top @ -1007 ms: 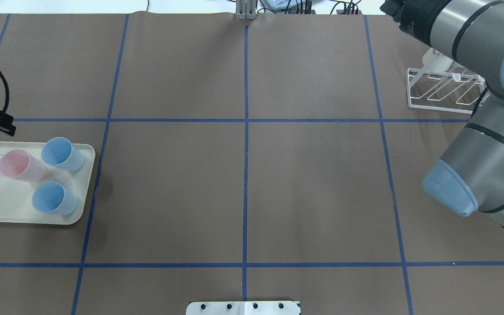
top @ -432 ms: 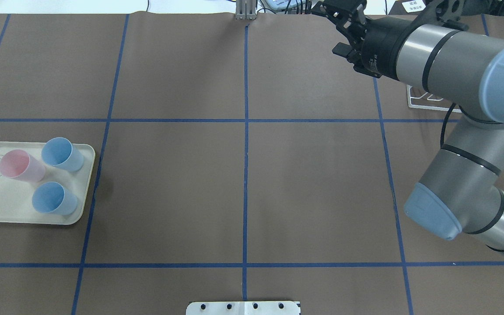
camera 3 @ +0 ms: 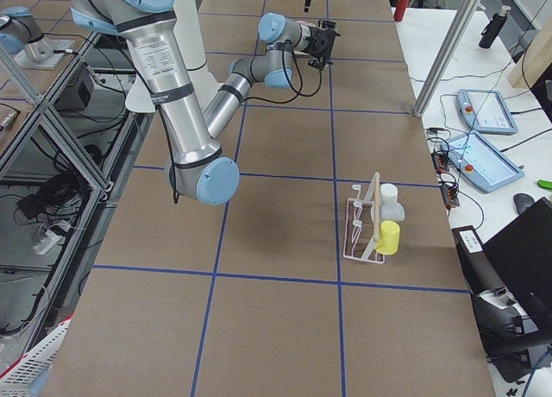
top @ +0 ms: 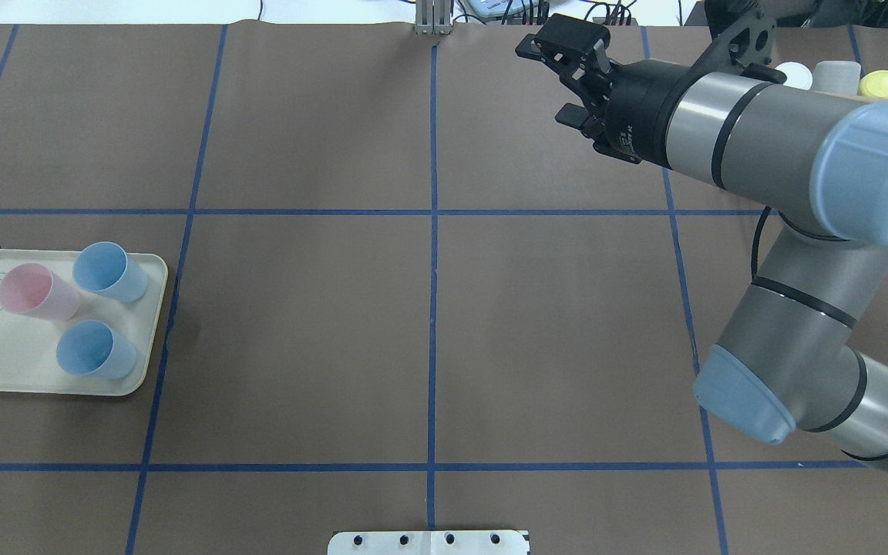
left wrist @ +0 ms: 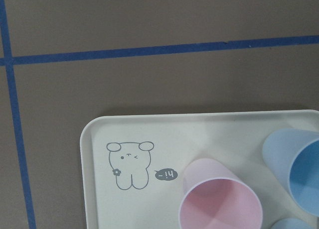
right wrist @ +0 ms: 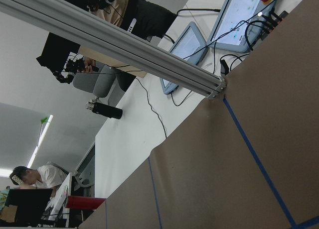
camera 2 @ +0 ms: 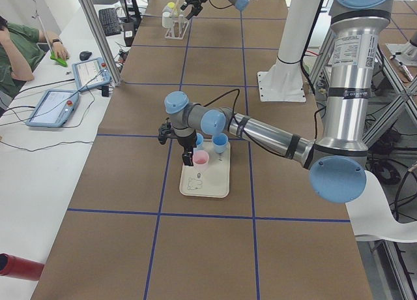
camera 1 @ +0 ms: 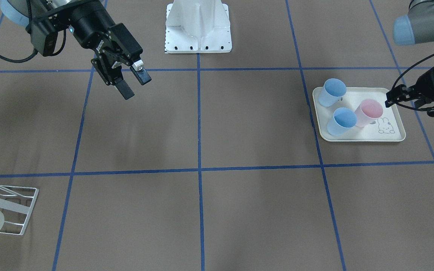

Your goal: Transfer IKEA cup to right arm and place on rack

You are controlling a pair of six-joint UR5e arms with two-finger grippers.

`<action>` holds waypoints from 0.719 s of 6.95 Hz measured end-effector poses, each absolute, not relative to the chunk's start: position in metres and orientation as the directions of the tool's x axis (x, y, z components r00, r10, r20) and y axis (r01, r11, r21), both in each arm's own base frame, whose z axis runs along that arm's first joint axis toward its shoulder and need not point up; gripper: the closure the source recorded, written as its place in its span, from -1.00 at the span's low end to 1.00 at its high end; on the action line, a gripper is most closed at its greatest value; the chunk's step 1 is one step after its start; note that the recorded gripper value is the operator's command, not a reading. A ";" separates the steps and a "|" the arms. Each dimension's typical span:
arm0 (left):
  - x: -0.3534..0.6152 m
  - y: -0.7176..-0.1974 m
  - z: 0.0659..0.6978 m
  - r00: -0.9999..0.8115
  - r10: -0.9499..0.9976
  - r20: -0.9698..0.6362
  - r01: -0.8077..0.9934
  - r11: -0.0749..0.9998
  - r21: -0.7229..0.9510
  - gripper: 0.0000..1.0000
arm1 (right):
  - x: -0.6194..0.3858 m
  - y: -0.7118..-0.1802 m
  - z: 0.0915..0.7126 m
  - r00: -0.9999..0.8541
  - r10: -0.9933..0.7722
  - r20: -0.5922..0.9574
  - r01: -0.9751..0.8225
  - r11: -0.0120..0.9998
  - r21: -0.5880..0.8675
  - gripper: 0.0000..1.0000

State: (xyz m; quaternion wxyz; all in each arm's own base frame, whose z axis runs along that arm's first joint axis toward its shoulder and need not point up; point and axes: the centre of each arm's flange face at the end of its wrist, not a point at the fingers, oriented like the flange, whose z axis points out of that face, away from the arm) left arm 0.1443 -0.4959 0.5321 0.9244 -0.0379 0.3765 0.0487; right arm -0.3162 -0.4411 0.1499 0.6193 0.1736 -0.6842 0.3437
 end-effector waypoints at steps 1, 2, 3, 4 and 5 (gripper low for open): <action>0.146 -0.497 0.540 0.711 0.056 -0.701 -0.119 0.992 -0.041 -1.00 | -0.318 -0.440 0.150 -0.172 0.188 0.967 -0.660 0.706 -0.255 -1.00; 0.147 -0.498 0.546 0.711 0.052 -0.701 -0.119 0.992 -0.047 -1.00 | -0.319 -0.440 0.150 -0.171 0.188 0.967 -0.659 0.708 -0.254 -1.00; 0.148 -0.499 0.550 0.711 0.050 -0.701 -0.119 0.992 -0.050 -1.00 | -0.320 -0.439 0.150 -0.171 0.188 0.967 -0.658 0.709 -0.254 -1.00; 0.150 -0.501 0.557 0.710 0.053 -0.702 -0.122 0.991 -0.049 -1.00 | -0.321 -0.438 0.150 -0.171 0.188 0.967 -0.656 0.710 -0.254 -1.00; 0.155 -0.501 0.564 0.710 0.056 -0.702 -0.127 0.991 -0.049 -1.00 | -0.323 -0.438 0.151 -0.170 0.188 0.967 -0.655 0.712 -0.254 -1.00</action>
